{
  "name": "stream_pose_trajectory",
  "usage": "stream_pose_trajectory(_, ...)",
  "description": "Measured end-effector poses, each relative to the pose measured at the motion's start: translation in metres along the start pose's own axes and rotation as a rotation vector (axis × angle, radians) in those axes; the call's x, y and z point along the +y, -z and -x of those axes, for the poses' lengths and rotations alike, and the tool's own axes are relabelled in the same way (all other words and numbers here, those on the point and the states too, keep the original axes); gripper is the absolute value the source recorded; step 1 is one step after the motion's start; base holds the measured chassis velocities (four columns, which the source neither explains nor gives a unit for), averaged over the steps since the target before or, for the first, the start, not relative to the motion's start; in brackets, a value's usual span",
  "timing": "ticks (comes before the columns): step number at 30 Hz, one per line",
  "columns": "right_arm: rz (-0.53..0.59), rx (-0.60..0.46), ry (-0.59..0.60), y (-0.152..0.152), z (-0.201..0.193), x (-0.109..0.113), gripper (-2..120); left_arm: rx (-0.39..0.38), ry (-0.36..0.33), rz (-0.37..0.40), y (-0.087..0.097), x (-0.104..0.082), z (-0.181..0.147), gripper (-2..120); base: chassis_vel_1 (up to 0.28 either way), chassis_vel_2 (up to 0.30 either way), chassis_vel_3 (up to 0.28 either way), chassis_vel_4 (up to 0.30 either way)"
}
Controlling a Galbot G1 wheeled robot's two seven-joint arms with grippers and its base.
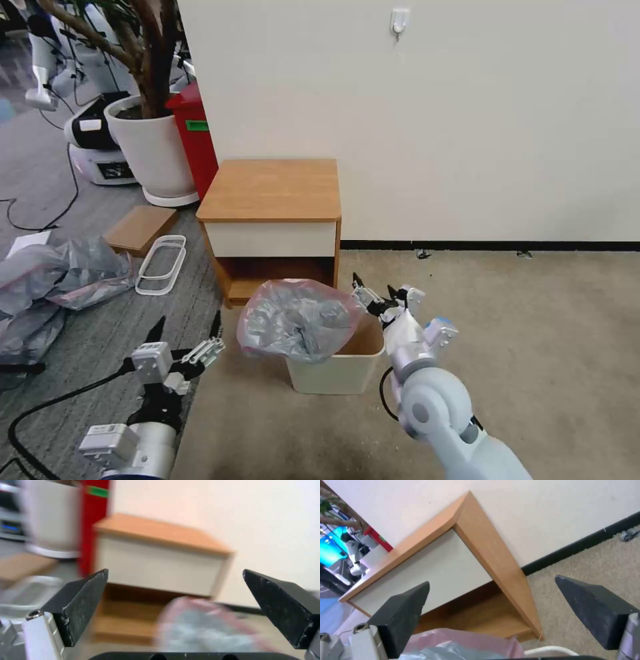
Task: Pick up the garbage bag from the table and place it over the trash can.
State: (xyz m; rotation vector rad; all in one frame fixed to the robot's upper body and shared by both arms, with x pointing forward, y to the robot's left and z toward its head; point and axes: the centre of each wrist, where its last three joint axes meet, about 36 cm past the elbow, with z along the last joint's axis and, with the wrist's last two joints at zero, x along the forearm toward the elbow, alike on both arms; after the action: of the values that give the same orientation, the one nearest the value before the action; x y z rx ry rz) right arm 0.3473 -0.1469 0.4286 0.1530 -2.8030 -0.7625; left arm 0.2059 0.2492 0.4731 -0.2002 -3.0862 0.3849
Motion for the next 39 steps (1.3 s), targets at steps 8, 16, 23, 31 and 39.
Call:
stream_pose_trajectory(8, 0.009, -0.017, -0.025, 0.009, -0.022, -0.007, 97, 0.09, -0.217, -0.261, 0.018, -0.011, 0.022, 100, 0.0, 0.0, 0.0, 0.0)
stream_pose_trajectory(16, 0.0, -0.023, -0.086, 0.011, -0.048, -0.023, 97, 0.213, -0.216, -0.378, 0.0, -0.027, 0.063, 100, 0.0, 0.0, 0.0, 0.0)
stream_pose_trajectory(23, -0.021, -0.021, -0.148, 0.002, -0.068, -0.034, 96, 0.28, -0.133, -0.36, -0.023, -0.046, 0.116, 100, 0.0, 0.0, 0.0, 0.0)
stream_pose_trajectory(31, -0.033, -0.03, -0.185, 0.0, -0.078, -0.042, 96, 0.398, -0.028, -0.271, -0.031, -0.058, 0.148, 100, 0.0, 0.0, 0.0, 0.0)
stream_pose_trajectory(39, -0.025, -0.034, -0.19, -0.001, -0.08, -0.041, 95, 0.525, 0.024, -0.165, -0.039, -0.048, 0.153, 100, 0.0, 0.0, 0.0, 0.0)
